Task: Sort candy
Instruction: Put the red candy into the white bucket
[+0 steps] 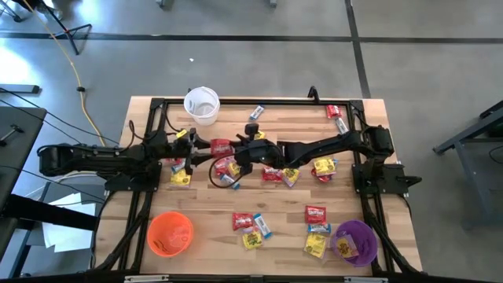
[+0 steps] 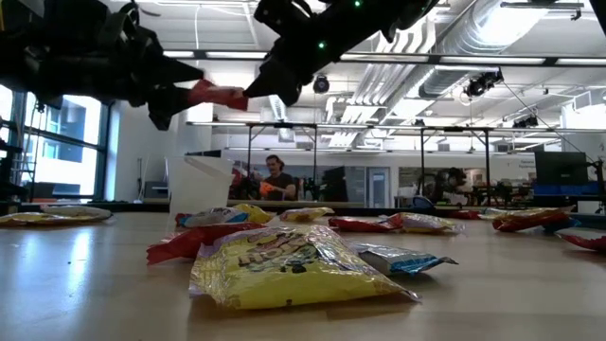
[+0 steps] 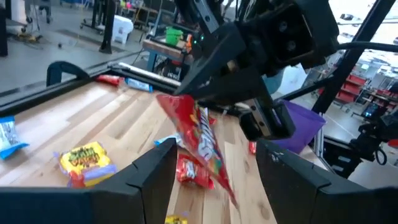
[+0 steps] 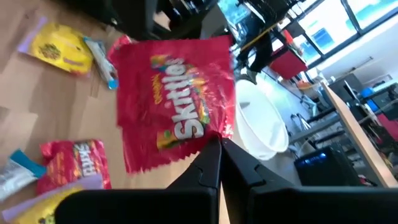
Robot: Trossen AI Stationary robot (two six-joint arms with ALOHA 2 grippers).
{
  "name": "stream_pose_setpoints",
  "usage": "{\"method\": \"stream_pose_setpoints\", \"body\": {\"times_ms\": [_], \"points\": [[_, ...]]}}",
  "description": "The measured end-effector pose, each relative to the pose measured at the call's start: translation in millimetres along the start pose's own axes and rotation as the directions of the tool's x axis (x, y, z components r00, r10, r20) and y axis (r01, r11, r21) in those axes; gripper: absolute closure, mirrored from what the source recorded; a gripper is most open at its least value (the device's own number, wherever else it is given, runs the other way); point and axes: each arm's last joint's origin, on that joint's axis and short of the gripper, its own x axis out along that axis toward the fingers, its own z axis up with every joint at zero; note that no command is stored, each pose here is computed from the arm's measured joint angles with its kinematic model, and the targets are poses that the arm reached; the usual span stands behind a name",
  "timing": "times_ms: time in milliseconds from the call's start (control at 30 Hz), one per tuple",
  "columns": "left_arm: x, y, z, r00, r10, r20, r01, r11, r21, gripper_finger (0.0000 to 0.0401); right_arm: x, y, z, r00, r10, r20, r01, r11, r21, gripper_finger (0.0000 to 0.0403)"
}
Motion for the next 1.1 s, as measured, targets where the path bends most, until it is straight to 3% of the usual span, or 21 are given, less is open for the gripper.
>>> {"method": "stream_pose_setpoints", "body": {"times_ms": [300,667,900,1100], "points": [[9.1,1.3,4.4,1.0,0.008,-0.009,-0.008,1.0,-0.003,0.0232,0.0,-0.1,1.7,0.999,0.018,0.029,-0.019,1.0,0.01,0.0403],[18.1,4.3,3.0,0.999,0.019,-0.037,-0.018,1.0,0.017,0.039,-0.1,-0.9,1.6,1.0,-0.009,0.015,0.008,1.0,0.025,0.0402],[18.0,5.7,3.4,0.997,0.068,-0.023,-0.066,0.995,0.073,0.0397,-0.2,-1.7,1.7,0.999,-0.034,0.005,0.034,0.999,0.03,0.0397],[19.4,11.8,6.6,0.99,0.132,-0.049,-0.125,0.986,0.111,0.0399,-4.0,-7.1,3.2,0.995,-0.091,-0.026,0.093,0.992,0.08,0.0329]]}}
